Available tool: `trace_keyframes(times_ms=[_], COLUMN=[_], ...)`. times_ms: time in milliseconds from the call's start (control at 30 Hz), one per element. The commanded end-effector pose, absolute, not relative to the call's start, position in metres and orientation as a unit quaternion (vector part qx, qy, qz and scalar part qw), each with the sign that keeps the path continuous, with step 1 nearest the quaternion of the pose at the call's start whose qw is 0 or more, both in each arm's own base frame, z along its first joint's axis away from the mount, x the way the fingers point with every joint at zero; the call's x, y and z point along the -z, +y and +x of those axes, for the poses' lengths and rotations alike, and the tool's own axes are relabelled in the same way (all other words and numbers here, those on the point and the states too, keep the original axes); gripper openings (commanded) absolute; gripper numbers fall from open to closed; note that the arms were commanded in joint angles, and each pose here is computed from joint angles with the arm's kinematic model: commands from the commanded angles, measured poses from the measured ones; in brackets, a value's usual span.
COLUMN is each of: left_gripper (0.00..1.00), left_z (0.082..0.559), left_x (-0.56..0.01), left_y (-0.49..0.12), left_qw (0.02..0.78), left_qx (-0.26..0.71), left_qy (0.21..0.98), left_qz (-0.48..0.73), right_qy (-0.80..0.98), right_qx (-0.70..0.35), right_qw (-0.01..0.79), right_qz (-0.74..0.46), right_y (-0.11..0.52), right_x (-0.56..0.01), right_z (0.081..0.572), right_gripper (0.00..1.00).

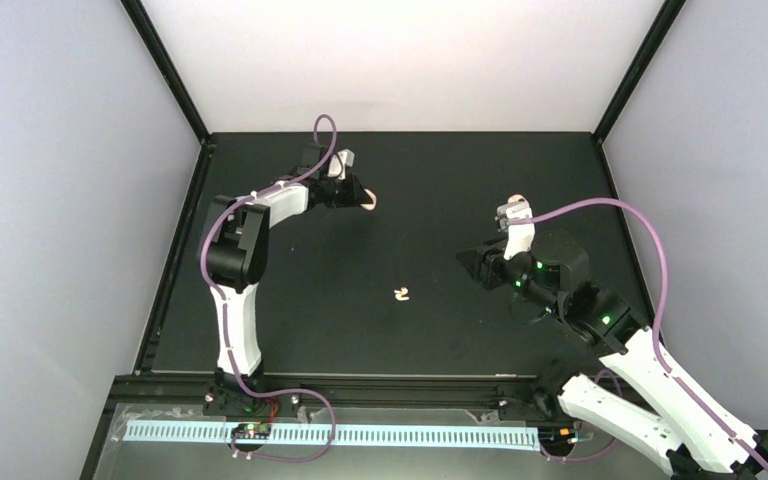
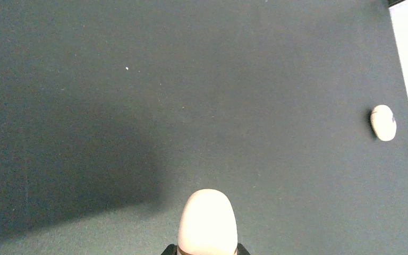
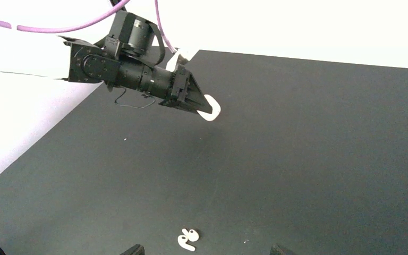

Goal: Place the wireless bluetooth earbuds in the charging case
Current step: Place the charging case at the center of the board.

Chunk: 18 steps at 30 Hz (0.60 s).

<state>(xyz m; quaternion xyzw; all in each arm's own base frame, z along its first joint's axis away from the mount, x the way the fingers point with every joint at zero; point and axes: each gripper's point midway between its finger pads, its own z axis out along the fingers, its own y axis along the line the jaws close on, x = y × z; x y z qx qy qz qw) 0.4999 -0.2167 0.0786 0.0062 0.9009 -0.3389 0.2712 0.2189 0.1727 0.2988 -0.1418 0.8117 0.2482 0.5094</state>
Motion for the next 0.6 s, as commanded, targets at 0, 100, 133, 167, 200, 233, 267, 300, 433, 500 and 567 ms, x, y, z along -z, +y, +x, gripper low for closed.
trace_keyframes(times_ms=[0, 100, 133, 167, 200, 233, 267, 300, 433, 500, 567], left_gripper=[0.02, 0.02, 0.04, 0.07, 0.09, 0.10, 0.12, 0.16, 0.27, 0.31, 0.35], left_z=[0.509, 0.509, 0.508, 0.508, 0.507, 0.506, 0.506, 0.505, 0.500, 0.498, 0.497], left_x=[-0.079, -0.065, -0.061, -0.058, -0.055, -0.052, -0.049, -0.047, -0.036, -0.032, -0.028], left_y=[-0.221, -0.218, -0.216, -0.215, -0.214, -0.212, -0.211, -0.209, -0.205, -0.202, -0.200], left_qw=[0.256, 0.245, 0.240, 0.237, 0.235, 0.233, 0.231, 0.229, 0.220, 0.217, 0.217], left_qx=[0.341, 0.329, 0.323, 0.319, 0.315, 0.311, 0.306, 0.302, 0.289, 0.282, 0.275], left_qy=[0.905, 0.912, 0.915, 0.918, 0.920, 0.922, 0.923, 0.925, 0.932, 0.934, 0.937], left_qz=[0.011, 0.002, -0.002, -0.004, -0.005, -0.007, -0.009, -0.010, -0.013, -0.014, -0.015], right_qy=[0.807, 0.808, 0.808, 0.807, 0.807, 0.807, 0.807, 0.807, 0.808, 0.807, 0.806], right_qx=[-0.254, -0.250, -0.250, -0.250, -0.249, -0.249, -0.247, -0.245, -0.239, -0.239, -0.241], right_qw=[0.515, 0.515, 0.515, 0.516, 0.516, 0.517, 0.518, 0.519, 0.520, 0.521, 0.522], right_qz=[-0.140, -0.139, -0.139, -0.139, -0.139, -0.140, -0.140, -0.140, -0.142, -0.142, -0.142], right_y=[0.176, 0.177, 0.177, 0.177, 0.177, 0.178, 0.177, 0.177, 0.178, 0.177, 0.177], right_x=[-0.304, -0.303, -0.303, -0.304, -0.304, -0.305, -0.306, -0.307, -0.307, -0.309, -0.311], right_z=[0.222, 0.224, 0.225, 0.225, 0.225, 0.225, 0.226, 0.227, 0.229, 0.229, 0.229], right_gripper=[0.61, 0.61, 0.61, 0.61, 0.61, 0.61, 0.61, 0.61, 0.61, 0.61, 0.62])
